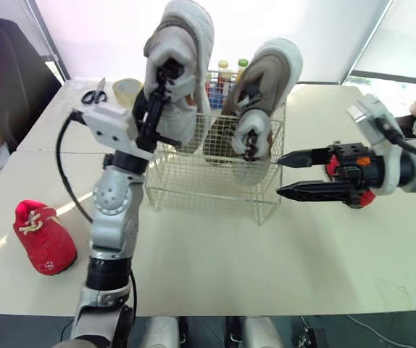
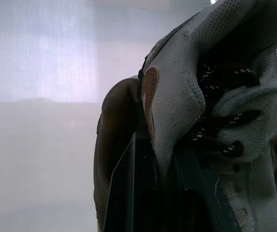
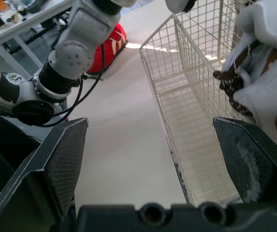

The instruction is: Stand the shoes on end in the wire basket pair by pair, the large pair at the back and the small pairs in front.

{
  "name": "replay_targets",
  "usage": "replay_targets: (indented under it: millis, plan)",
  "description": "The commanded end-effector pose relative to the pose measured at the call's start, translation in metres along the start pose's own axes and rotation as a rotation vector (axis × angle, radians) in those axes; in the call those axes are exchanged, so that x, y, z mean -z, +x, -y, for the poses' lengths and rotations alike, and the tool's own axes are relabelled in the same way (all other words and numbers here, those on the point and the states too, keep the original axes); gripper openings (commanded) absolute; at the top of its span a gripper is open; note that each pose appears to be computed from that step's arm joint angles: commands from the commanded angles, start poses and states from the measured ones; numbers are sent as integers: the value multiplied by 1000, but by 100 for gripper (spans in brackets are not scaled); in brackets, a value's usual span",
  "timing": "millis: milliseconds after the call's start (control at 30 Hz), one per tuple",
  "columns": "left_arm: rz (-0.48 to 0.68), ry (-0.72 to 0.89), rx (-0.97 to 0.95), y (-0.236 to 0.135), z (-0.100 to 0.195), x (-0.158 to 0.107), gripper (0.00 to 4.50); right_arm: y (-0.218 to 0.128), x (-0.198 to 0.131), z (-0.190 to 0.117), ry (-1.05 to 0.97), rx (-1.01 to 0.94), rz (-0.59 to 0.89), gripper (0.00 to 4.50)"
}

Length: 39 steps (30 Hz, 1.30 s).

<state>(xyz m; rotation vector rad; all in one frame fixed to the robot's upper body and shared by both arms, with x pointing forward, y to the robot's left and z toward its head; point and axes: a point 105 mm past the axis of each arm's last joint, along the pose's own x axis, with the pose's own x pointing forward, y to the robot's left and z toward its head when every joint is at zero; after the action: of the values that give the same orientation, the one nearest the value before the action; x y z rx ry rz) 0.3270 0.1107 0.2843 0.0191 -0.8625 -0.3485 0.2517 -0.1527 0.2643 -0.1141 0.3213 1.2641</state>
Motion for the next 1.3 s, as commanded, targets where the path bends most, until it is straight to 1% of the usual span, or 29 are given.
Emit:
replay_targets:
  millis: [33,100,267,367,433,500,600,667,700,800,900,1000,1100,1300]
  plan:
    - [4,10,31,1,7,13,3,-4,-11,-9,-50,19,29,450]
    - [-19,-1,35,-3,8,24,3,-3,-11,-10,-51,25,40,450]
    - [-68,44,46,-16,9,40,3,0,-11,-10,-48,31,65,450]
    - [-132,42,36,-30,10,58,3,4,-11,-9,-47,27,83,450]
    - [-178,4,29,-38,12,68,3,5,-10,-8,-46,27,87,450]
    - [-203,-54,-19,-44,9,72,3,6,-10,-7,-48,27,92,450]
    - [-194,-88,-50,-46,6,63,3,9,-10,-5,-51,27,98,450]
    - [-189,-126,-97,-45,-1,56,81,12,-9,-4,-52,21,103,450]
    - [-189,-146,-111,-45,-3,53,112,14,-8,-4,-53,18,105,450]
    - [-198,-205,-113,-46,-4,43,261,17,-7,-1,-55,16,107,450]
    - [-238,-230,-75,-52,-4,33,261,18,-7,2,-57,18,108,450]
    - [-301,-235,-10,-62,-3,25,261,18,-7,4,-62,21,109,450]
    - [-377,-254,41,-72,0,22,261,19,-9,7,-66,20,114,450]
    - [-454,-304,64,-82,-1,19,261,26,-8,9,-73,17,110,450]
